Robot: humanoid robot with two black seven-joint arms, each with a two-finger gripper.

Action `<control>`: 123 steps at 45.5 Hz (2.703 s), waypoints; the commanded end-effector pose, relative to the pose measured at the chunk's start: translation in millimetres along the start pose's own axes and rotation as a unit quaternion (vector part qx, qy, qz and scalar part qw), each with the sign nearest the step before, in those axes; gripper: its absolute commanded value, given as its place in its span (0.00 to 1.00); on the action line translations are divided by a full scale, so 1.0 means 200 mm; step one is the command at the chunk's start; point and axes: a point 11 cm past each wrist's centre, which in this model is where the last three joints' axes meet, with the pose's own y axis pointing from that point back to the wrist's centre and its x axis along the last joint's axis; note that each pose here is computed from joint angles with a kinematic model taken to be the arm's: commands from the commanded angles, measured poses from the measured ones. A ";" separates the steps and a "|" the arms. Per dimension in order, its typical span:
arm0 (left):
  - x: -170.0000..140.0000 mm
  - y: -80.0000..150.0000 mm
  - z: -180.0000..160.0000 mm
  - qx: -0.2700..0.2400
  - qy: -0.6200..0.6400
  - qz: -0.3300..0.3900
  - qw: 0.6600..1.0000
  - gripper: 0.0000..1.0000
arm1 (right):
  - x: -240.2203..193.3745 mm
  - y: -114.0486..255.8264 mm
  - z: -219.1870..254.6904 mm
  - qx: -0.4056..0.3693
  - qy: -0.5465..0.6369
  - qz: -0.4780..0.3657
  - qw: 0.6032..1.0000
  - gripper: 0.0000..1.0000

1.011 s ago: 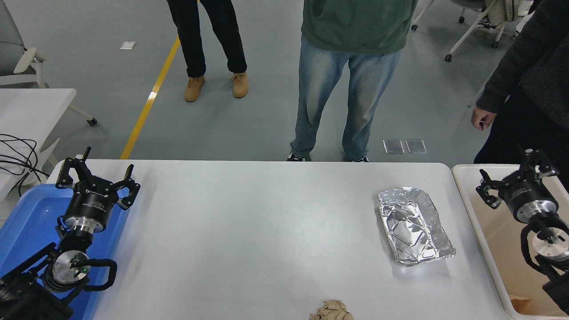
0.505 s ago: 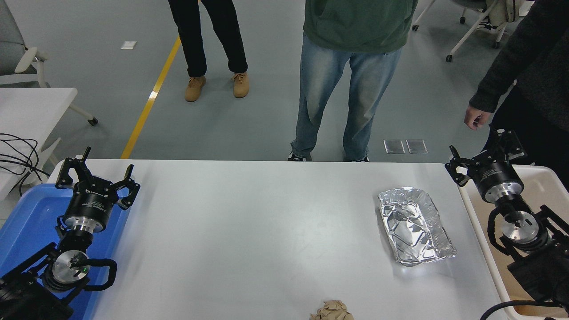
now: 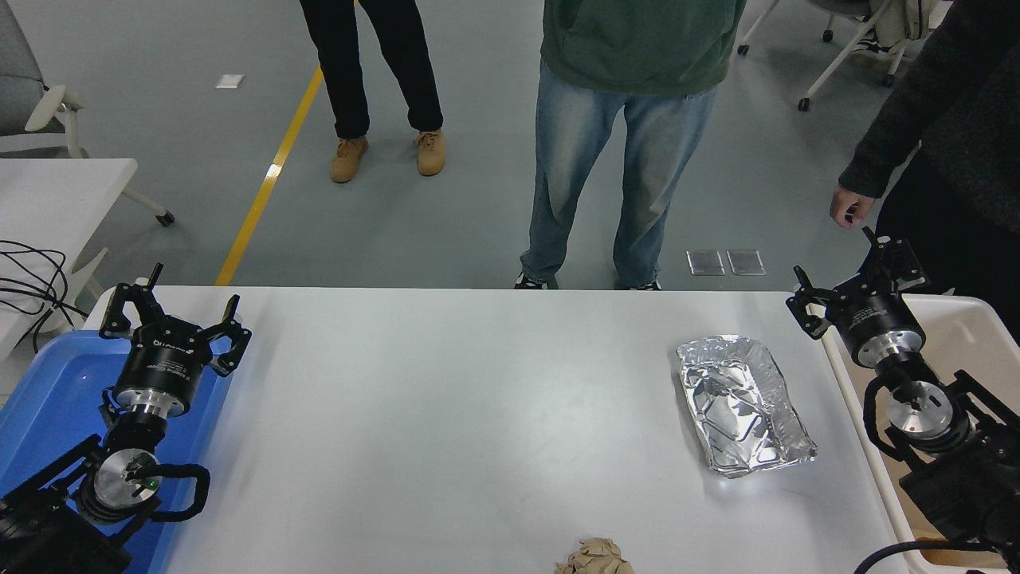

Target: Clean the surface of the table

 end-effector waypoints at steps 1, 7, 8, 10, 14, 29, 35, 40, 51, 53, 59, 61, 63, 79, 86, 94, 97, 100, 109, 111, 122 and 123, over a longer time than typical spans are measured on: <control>0.00 0.00 0.00 0.000 0.000 0.000 1.000 0.99 | 0.02 0.01 0.00 -0.014 0.025 -0.001 1.000 0.99; 0.00 0.00 0.00 0.000 0.000 0.000 1.000 0.99 | 0.05 0.03 -0.06 -0.020 0.056 -0.007 0.998 0.99; 0.00 0.00 0.00 0.000 0.000 0.000 1.000 0.99 | 0.05 0.03 -0.07 -0.020 0.061 -0.009 0.998 0.99; 0.00 0.00 0.00 0.000 0.000 0.000 1.000 0.99 | 0.06 0.04 -0.10 -0.024 0.077 -0.015 0.997 0.99; 0.00 0.00 0.00 0.000 0.000 0.000 1.000 0.99 | 0.05 0.05 -0.15 -0.035 0.113 -0.028 0.993 0.99; 0.00 0.00 0.00 0.000 0.000 0.000 1.000 0.99 | -0.30 0.09 -0.35 -0.104 0.307 -0.169 0.931 0.99; 0.00 0.00 0.00 0.000 0.000 0.000 1.000 0.99 | -0.39 0.11 -0.35 -0.137 0.398 -0.210 0.882 0.99; 0.00 0.00 0.00 -0.001 0.000 0.000 1.000 0.99 | -0.45 0.13 -0.33 -0.156 0.464 -0.238 0.839 0.99; 0.00 0.00 0.00 0.000 0.000 0.000 1.000 0.99 | -0.43 0.15 -0.21 -0.217 0.594 -0.241 0.736 0.99; 0.00 0.00 0.00 0.000 0.000 0.000 1.000 0.99 | -0.41 0.14 -0.20 -0.229 0.627 -0.234 0.707 0.99; 0.00 0.00 0.00 0.000 0.000 0.000 1.000 0.99 | -0.41 0.13 -0.19 -0.240 0.677 -0.223 0.659 0.99; 0.00 0.00 0.00 0.000 0.000 0.001 1.000 0.99 | -0.44 0.14 -0.16 -0.240 0.678 -0.235 0.654 0.99; 0.00 0.00 0.00 0.000 0.000 0.000 1.000 0.99 | -0.48 0.15 -0.13 -0.241 0.677 -0.249 0.649 0.99; 0.00 0.00 0.00 0.000 0.000 0.000 1.000 0.99 | -0.65 0.10 0.07 -0.249 0.741 -0.286 0.554 0.99; 0.00 0.00 0.00 0.000 0.000 0.000 1.000 0.99 | -0.65 0.08 0.16 -0.282 0.708 -0.271 0.588 0.99; 0.00 0.00 0.00 0.000 0.000 0.000 1.000 0.99 | -0.56 0.07 0.22 -0.298 0.754 -0.257 0.526 0.97; 0.00 0.00 0.00 0.000 0.000 0.000 1.000 0.99 | -0.53 0.05 0.21 -0.291 0.777 -0.253 0.498 0.97; 0.00 0.00 0.00 0.000 0.000 0.000 1.000 0.99 | -0.51 0.04 0.20 -0.283 0.799 -0.255 0.464 0.97; 0.00 0.00 0.00 0.000 0.000 0.000 1.000 0.99 | -0.38 0.03 0.18 -0.280 0.833 -0.240 0.413 0.97; 0.00 0.00 0.00 0.000 0.000 0.000 1.000 0.99 | -0.36 0.02 0.17 -0.278 0.835 -0.234 0.413 0.97; 0.00 0.00 0.00 0.000 0.000 0.000 1.000 0.99 | -0.23 0.07 0.18 -0.285 0.846 -0.229 0.388 0.99; 0.00 0.00 0.00 0.000 0.000 0.000 1.000 0.99 | -0.22 0.08 0.19 -0.289 0.845 -0.229 0.388 0.99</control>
